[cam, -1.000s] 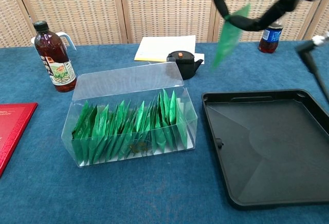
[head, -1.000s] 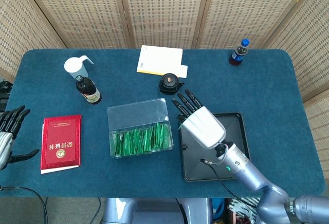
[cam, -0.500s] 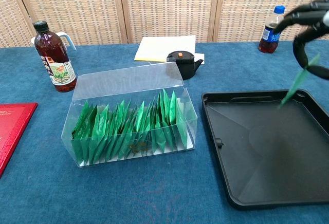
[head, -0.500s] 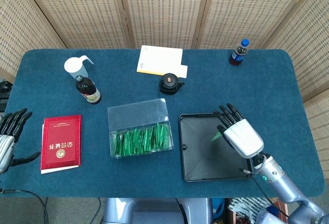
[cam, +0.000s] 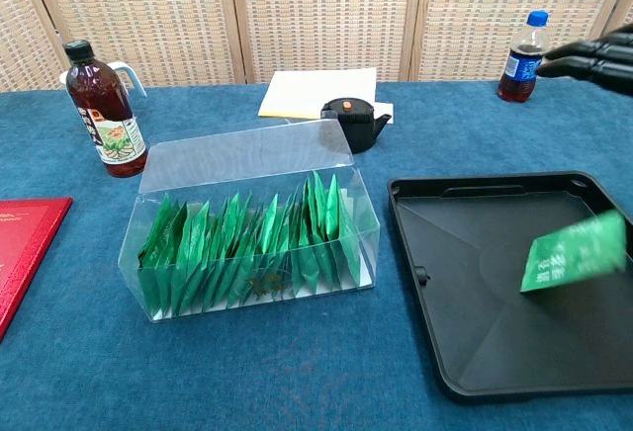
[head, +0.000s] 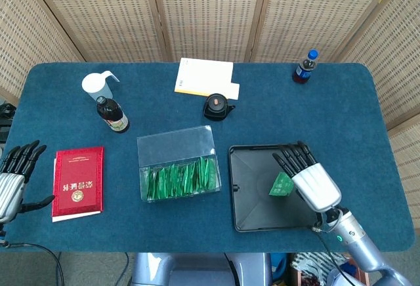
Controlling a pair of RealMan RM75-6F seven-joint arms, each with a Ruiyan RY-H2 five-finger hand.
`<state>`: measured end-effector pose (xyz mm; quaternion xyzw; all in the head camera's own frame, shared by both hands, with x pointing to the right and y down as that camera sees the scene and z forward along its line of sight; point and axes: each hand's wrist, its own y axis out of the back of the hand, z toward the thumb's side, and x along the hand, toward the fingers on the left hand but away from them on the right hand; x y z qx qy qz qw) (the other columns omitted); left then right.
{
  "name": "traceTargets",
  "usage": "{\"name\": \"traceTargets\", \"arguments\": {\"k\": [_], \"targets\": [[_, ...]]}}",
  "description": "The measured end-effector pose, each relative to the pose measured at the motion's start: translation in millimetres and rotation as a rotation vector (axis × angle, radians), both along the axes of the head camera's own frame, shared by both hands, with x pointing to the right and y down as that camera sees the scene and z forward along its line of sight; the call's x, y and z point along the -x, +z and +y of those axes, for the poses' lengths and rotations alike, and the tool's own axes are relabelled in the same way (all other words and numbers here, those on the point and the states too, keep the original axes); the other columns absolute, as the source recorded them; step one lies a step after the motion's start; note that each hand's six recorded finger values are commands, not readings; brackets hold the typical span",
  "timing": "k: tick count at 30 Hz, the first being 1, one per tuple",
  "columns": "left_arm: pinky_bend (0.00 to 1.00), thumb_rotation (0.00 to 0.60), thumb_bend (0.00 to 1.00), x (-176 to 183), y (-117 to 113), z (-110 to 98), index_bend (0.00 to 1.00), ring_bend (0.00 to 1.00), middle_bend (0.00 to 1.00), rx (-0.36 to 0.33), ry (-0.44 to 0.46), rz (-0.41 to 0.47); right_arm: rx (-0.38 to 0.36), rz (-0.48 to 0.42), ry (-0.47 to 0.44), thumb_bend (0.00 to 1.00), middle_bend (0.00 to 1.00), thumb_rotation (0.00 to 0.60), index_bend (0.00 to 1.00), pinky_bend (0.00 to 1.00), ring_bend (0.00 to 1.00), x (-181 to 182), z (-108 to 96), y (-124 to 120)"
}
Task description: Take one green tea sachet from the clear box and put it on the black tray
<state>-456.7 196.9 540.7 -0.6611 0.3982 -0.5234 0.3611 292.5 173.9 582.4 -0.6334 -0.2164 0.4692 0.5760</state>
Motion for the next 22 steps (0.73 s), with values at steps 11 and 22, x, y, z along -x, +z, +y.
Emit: {"name": "traceTargets", "arguments": {"k": [11,22], "targets": [[0.0,0.6,0.05,-5,2,3,0.0,0.0,0.0,-0.01,0.017,-0.019,-0.025,-0.139,0.25,0.0,0.0,0.6,0.0,0.0,0.0,-44,13,-34],[0.0,0.6,0.05,-7,2,8,0.0,0.0,0.0,-0.025,0.023,-0.04,-0.064,-0.163,0.461,0.0,0.0,0.6,0.0,0.0,0.0,-97,53,-28]]}}
